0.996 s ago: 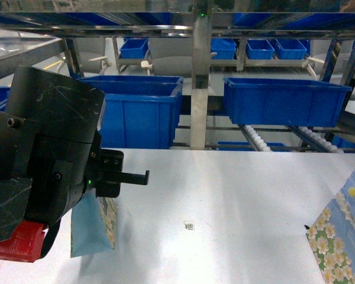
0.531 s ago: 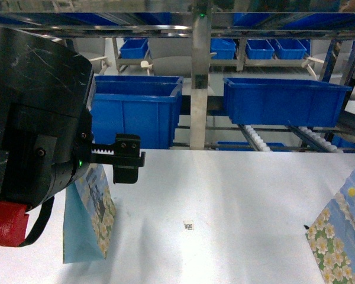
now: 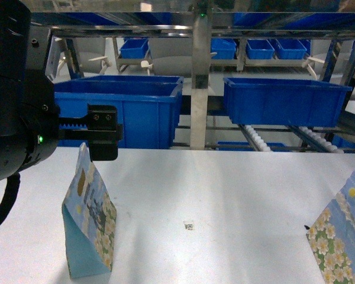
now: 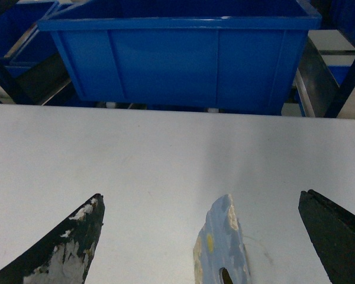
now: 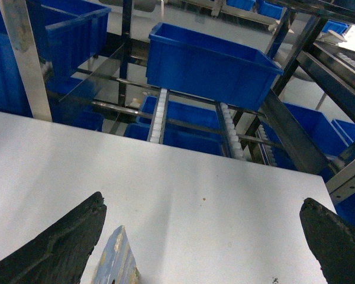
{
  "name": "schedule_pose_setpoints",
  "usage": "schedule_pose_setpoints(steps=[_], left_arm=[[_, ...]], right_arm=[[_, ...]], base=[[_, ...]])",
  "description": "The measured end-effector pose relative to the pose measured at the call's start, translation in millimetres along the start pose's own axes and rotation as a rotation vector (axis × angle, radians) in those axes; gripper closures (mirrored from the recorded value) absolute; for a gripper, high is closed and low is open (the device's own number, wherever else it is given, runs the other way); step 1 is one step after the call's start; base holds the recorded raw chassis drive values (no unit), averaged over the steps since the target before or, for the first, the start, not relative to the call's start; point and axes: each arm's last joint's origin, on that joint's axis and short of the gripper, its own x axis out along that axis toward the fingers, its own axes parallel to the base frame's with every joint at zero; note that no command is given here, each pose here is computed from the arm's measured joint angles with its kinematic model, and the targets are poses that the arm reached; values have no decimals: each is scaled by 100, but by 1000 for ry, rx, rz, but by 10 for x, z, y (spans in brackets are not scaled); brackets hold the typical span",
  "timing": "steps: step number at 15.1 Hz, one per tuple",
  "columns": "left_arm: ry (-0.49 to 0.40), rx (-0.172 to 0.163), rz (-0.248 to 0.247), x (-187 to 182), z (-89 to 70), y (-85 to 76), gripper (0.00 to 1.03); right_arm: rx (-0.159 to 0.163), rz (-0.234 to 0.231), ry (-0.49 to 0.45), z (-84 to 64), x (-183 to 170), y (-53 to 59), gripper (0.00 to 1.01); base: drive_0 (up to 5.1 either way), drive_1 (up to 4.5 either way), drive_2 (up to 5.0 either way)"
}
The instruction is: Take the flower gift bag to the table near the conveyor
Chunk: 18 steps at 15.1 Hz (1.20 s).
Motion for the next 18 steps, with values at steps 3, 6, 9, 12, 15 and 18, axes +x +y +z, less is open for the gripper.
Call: schedule_pose_setpoints(steps=[3,6,9,12,15,18], left_arm=[[-75,23,22,-112,95,108,5],[-69,43,24,-108,88,113,5],[-303,-49,-173,-224,-248,403,35],[-440,-98,-186,-582,-211,745,73],[-404,-86,-186,-796,-403,945,101],[-395,-84,-188,-964,-505,1063,101]], right_arm=[[0,0,0,0,0,0,3],[0,0,0,0,0,0,3],[133,8,-239,-199,-139,24,29],[178,10,-299,-347,-398,41,68],[184,14,-277,-548,-580,73,99],[184,13,-280,-642,-717,85,99]], base=[[0,0,0],[0,0,0],[0,0,0],[0,0,0],[0,0,0],[0,0,0]])
